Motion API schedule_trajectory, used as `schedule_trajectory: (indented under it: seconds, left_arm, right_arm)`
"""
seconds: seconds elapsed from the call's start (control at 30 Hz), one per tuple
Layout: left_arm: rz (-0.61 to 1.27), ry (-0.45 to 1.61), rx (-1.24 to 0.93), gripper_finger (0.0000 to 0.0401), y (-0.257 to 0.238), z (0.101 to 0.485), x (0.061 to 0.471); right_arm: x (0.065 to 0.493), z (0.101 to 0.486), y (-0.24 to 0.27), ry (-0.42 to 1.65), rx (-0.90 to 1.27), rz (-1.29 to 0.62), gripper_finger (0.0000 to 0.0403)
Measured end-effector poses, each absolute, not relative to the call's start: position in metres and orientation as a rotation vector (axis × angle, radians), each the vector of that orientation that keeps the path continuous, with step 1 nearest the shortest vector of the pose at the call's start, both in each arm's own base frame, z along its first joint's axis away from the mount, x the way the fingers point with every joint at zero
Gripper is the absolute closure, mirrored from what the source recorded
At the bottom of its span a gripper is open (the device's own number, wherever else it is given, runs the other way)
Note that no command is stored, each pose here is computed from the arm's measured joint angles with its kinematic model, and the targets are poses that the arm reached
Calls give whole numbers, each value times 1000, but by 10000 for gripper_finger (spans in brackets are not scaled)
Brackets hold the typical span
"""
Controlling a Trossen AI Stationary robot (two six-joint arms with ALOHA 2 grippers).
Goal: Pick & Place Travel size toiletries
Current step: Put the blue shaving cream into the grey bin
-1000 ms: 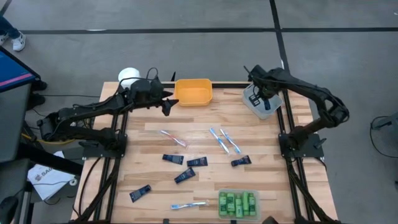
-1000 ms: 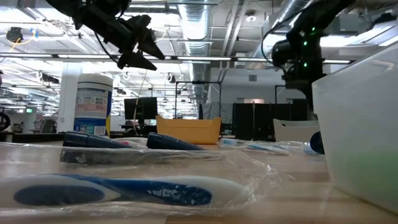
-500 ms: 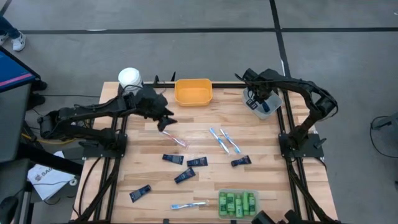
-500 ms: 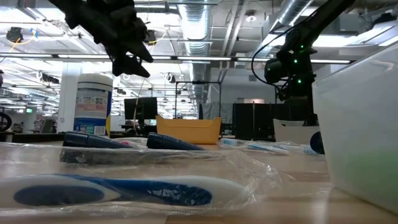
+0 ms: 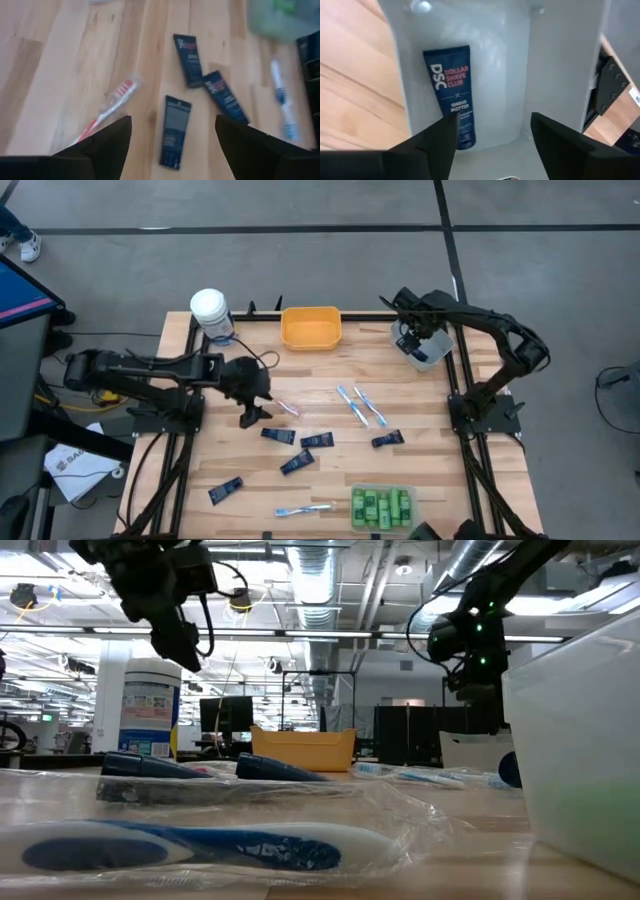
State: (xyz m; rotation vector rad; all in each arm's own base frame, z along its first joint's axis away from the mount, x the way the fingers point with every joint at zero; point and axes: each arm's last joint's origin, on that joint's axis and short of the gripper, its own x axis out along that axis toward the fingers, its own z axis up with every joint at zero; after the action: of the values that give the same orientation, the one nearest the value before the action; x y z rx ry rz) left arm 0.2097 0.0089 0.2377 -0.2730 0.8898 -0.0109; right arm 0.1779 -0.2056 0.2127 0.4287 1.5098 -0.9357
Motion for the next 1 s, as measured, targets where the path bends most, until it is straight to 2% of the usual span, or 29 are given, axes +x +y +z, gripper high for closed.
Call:
schedule_trajectory:
  seconds: [0.13,0.37,0.53,0.73,1.0]
  left_arm:
    - [25,910,-196,116,0,229,208]
    - [26,993,-202,116,-10,190,194]
    - [3,978,-188,116,-14,173,190]
    - [-16,912,-167,116,-20,162,189]
    - [3,927,-204,116,-26,152,183]
  right_arm:
    - [173,228,-201,1437,431,-970,167]
    - [163,252,-190,1329,421,-1006,186]
    - [158,263,-184,1282,410,-1016,192]
    - [156,267,-182,1272,409,-1016,193]
    - [156,266,-181,1270,420,-1002,194]
